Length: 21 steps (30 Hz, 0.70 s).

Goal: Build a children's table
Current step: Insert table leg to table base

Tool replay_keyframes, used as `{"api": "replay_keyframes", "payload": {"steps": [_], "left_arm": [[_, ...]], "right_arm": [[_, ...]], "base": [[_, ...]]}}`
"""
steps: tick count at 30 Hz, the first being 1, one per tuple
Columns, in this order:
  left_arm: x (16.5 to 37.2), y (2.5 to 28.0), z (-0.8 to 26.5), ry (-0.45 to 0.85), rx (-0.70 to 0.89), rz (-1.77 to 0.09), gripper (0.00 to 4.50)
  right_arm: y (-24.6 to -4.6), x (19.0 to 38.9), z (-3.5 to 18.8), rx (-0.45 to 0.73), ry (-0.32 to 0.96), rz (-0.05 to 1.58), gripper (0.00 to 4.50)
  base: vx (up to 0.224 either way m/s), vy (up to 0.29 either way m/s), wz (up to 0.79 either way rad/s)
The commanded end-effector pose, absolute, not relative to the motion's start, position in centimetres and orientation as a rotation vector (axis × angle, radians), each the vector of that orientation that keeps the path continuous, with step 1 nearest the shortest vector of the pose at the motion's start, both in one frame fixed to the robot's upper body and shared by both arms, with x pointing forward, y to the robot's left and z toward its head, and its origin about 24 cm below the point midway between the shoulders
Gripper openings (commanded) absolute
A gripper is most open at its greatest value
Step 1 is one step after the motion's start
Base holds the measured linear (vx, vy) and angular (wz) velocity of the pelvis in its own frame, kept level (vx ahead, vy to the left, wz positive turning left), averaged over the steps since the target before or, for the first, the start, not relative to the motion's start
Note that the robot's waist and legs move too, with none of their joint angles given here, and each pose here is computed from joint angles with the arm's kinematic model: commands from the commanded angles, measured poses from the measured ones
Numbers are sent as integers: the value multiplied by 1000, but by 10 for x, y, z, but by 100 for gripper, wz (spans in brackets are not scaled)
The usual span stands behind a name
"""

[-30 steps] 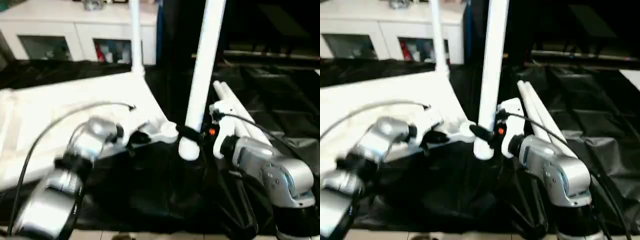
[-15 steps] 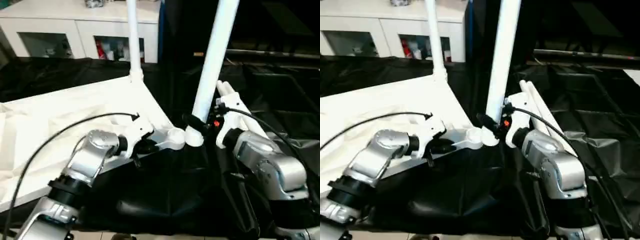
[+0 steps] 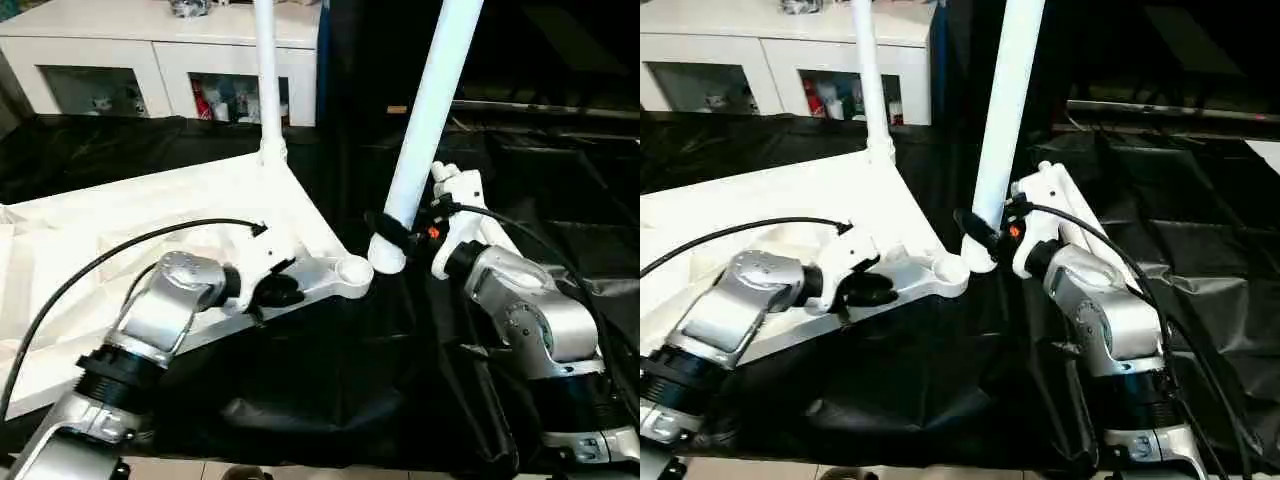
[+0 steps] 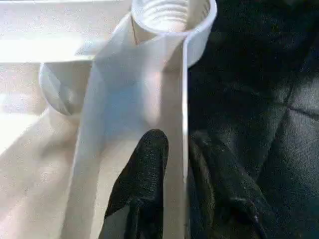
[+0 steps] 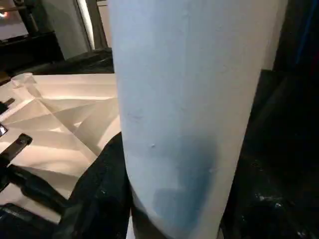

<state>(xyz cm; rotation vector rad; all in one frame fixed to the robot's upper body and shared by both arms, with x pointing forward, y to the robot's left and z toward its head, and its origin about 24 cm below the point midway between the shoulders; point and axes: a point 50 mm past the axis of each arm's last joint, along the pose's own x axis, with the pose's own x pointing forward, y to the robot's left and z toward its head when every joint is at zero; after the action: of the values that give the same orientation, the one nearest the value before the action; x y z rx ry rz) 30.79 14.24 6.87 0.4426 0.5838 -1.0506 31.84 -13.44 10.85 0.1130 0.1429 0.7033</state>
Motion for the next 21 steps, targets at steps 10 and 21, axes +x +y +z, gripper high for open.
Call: {"api": "replay_keyframes", "payload": {"steps": [10,21], "left_arm": [[304,147,63,612,490,-1053,29],[301,146,66,573,455,-1055,0]], "right_arm": [[-112,337,106,120,121,760,191],[-104,343,88,97,158,784,191]], "base": [[0,0,0],[0,0,0]]}}
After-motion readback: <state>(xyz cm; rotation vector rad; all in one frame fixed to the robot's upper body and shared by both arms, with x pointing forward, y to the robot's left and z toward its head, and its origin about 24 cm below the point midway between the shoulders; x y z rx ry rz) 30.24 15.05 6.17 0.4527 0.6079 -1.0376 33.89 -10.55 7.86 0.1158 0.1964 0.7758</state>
